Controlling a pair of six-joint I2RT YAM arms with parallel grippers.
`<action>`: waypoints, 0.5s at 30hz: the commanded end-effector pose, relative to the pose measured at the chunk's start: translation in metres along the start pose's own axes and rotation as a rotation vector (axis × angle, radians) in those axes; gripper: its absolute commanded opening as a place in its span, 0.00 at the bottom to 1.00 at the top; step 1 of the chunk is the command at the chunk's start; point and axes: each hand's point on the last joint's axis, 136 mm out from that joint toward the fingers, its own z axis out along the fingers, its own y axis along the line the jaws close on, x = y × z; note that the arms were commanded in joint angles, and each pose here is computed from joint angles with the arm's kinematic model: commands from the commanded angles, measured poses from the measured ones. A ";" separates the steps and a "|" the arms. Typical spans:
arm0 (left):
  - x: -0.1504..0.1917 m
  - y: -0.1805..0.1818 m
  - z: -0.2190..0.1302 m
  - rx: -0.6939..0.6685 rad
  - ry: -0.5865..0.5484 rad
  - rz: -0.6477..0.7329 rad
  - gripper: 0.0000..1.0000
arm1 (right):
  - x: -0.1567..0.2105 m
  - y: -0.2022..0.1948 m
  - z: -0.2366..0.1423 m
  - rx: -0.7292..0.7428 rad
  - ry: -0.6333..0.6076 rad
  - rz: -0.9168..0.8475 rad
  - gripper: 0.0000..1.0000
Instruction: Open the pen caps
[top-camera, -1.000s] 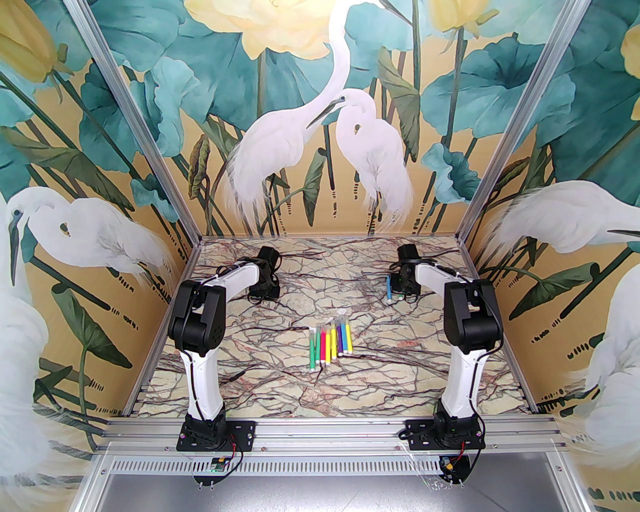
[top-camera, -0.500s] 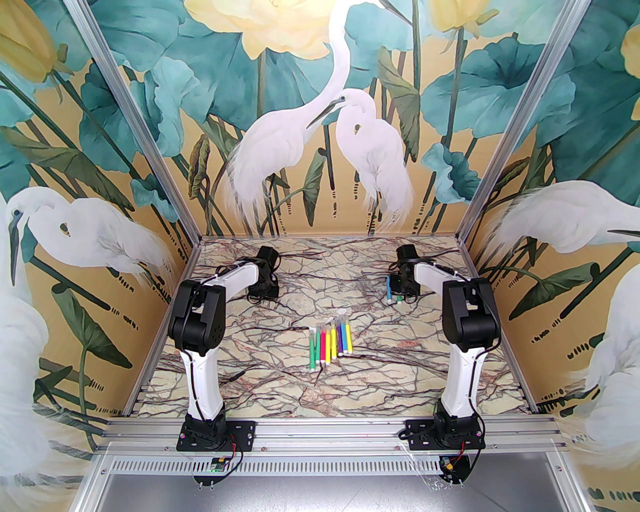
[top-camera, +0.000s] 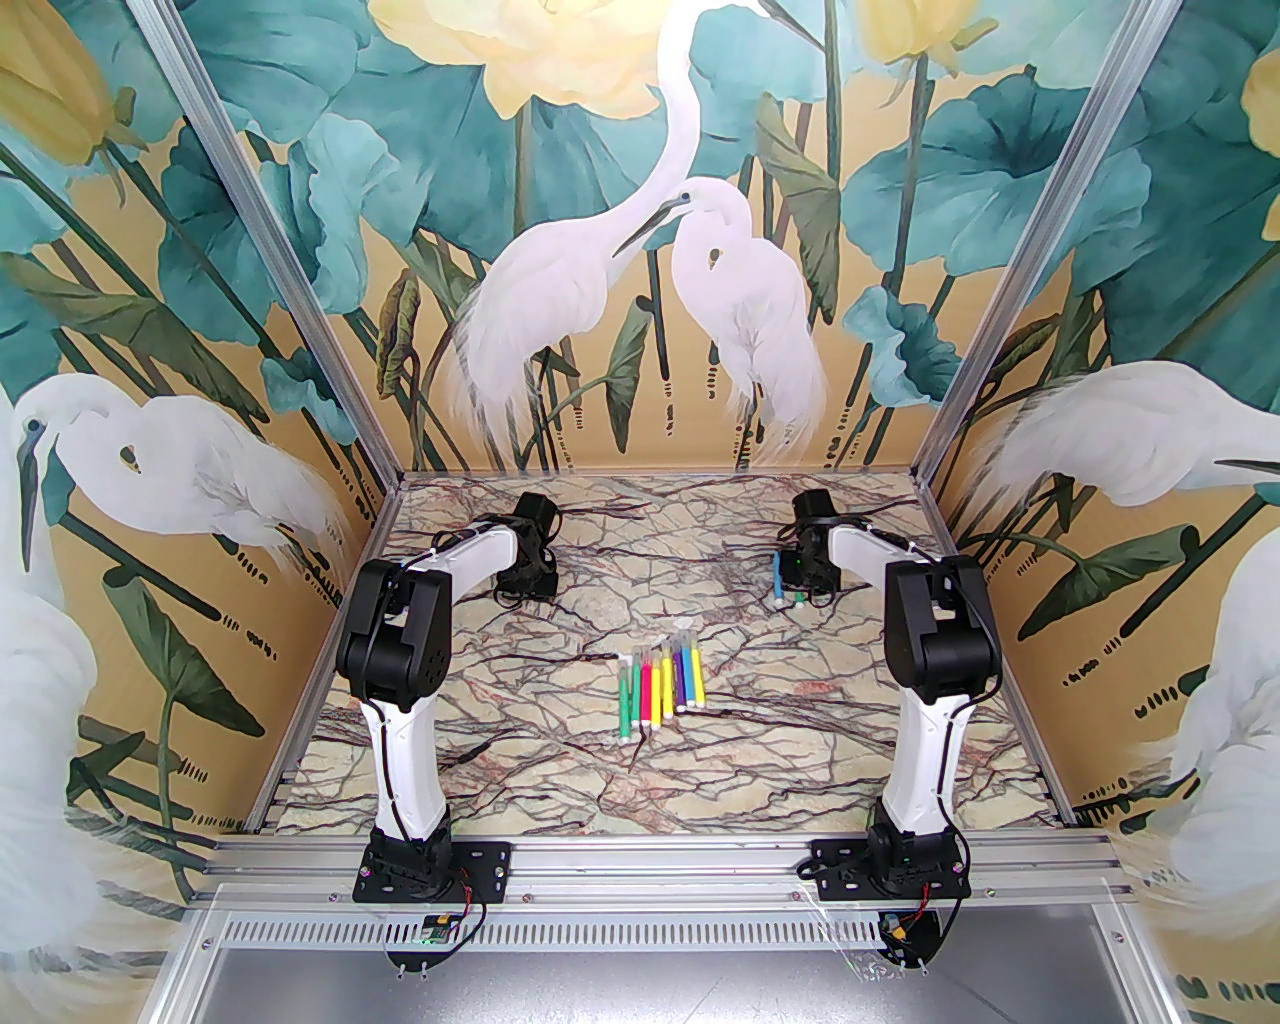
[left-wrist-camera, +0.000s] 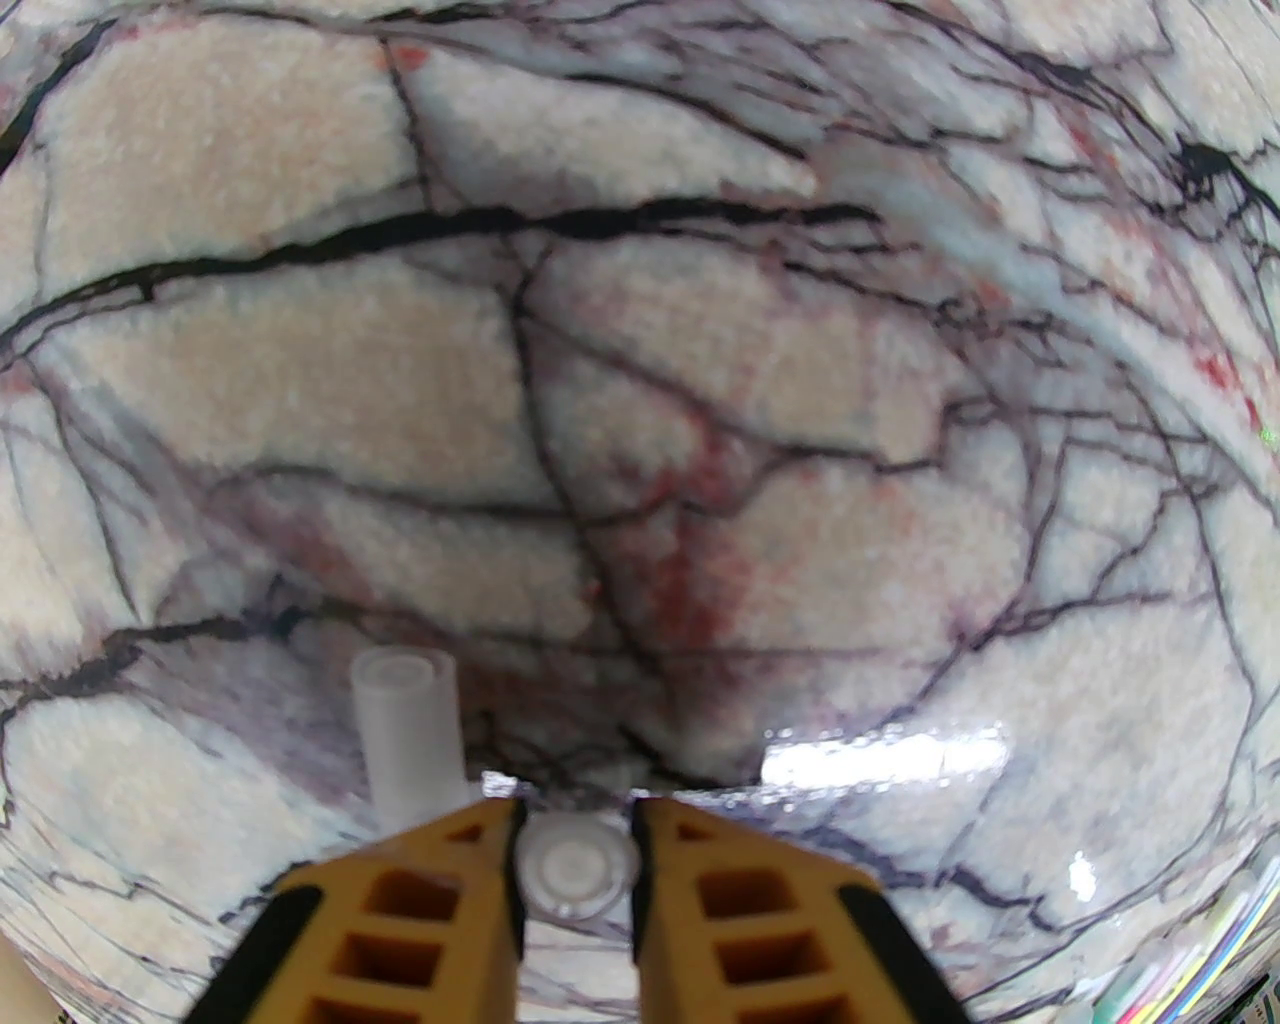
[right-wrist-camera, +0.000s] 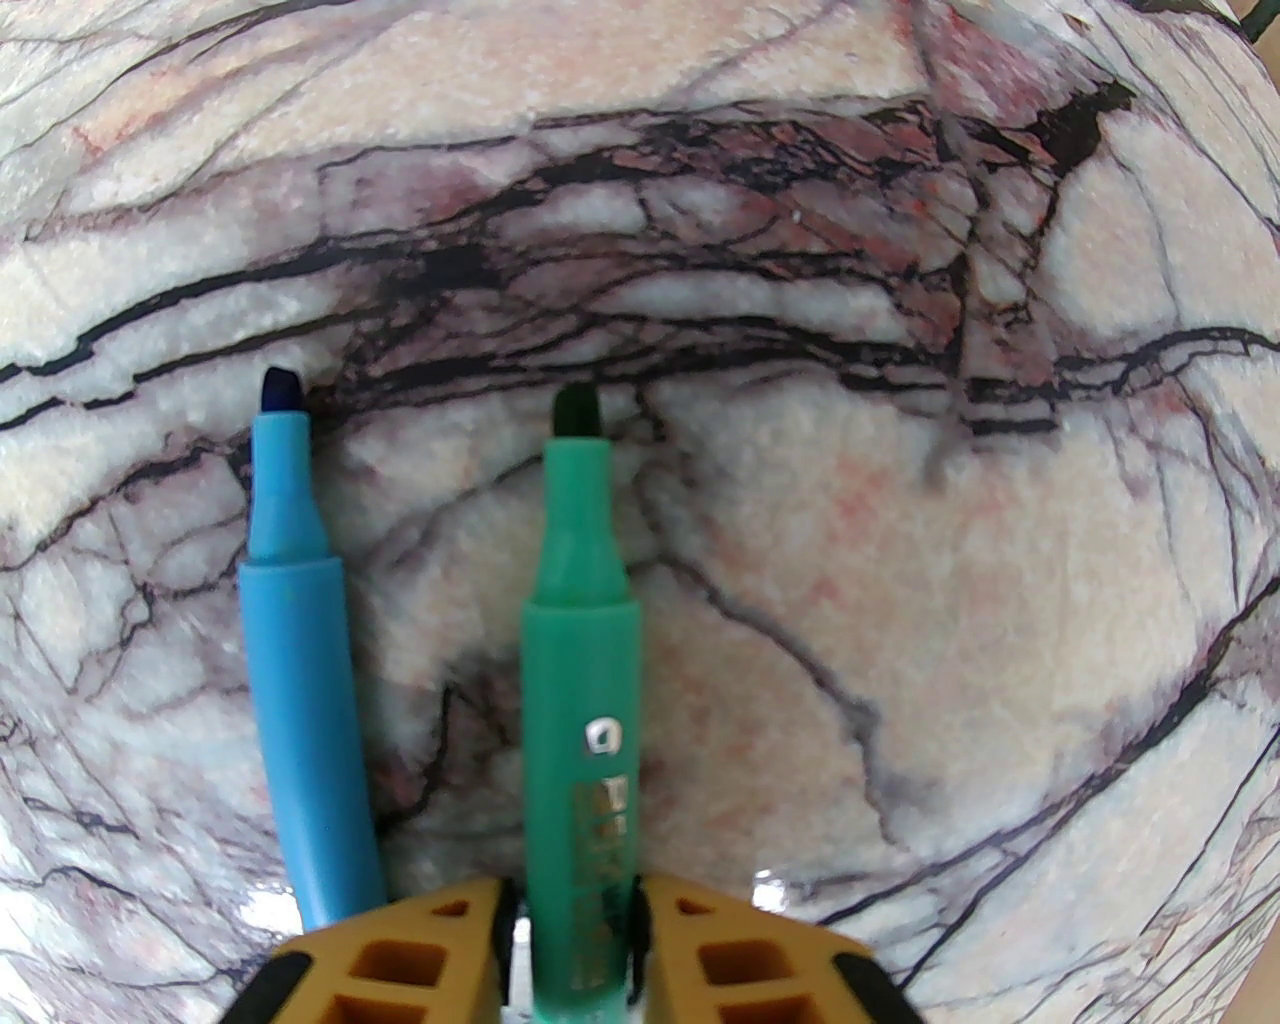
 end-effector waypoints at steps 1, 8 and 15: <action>0.006 0.003 0.007 0.003 0.032 0.003 0.27 | -0.011 -0.005 -0.026 0.012 -0.061 0.005 0.31; 0.003 0.000 -0.002 0.023 0.010 -0.001 0.28 | -0.012 -0.003 -0.053 -0.003 -0.110 0.005 0.33; -0.006 -0.008 -0.037 0.109 -0.081 -0.015 0.32 | 0.005 0.020 -0.084 -0.037 -0.147 -0.070 0.37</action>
